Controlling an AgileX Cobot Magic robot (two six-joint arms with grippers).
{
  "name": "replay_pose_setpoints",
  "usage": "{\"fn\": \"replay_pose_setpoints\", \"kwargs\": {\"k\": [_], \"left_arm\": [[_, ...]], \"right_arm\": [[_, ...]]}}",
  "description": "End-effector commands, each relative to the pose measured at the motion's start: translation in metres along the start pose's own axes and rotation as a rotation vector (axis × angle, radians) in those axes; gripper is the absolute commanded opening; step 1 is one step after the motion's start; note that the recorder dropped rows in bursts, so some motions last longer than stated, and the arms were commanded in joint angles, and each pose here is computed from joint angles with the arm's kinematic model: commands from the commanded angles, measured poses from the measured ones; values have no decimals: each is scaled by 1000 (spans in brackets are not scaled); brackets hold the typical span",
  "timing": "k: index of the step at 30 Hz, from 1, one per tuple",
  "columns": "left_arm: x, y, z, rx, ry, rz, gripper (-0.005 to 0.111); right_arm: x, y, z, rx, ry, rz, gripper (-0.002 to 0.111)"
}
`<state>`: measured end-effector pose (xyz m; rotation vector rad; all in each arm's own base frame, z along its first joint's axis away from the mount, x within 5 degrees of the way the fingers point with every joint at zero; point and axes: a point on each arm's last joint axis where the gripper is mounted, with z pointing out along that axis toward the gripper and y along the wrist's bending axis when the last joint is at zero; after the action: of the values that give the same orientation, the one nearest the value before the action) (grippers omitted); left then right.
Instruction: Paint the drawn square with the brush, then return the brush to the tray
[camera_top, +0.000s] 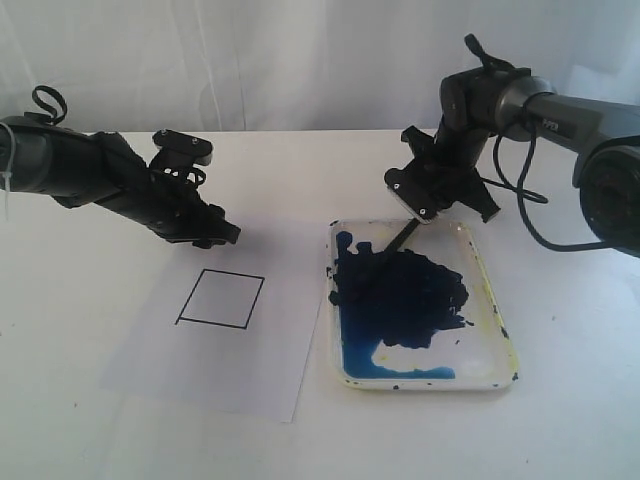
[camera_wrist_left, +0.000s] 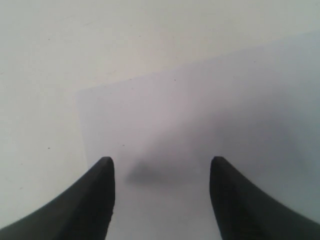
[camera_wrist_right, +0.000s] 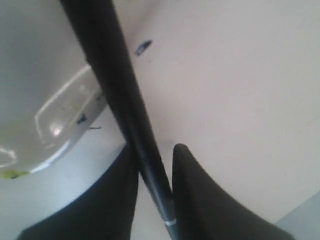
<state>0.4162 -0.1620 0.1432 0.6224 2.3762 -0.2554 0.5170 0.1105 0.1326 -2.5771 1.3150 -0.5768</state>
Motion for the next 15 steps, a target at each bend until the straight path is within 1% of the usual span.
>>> {"fn": "replay_pose_setpoints", "kwargs": {"k": [1, 6, 12, 15], "left_arm": [[2, 2, 1, 1, 8, -17, 60], [2, 2, 1, 1, 8, -17, 60], [2, 2, 1, 1, 8, -17, 60], [2, 2, 1, 0, 6, -17, 60]], "right_arm": [[-2, 4, 7, -24, -4, -14, 23], [3, 5, 7, -42, 48, -62, 21], [4, 5, 7, -47, 59, -72, 7], [5, 6, 6, -51, 69, -82, 3]]}}
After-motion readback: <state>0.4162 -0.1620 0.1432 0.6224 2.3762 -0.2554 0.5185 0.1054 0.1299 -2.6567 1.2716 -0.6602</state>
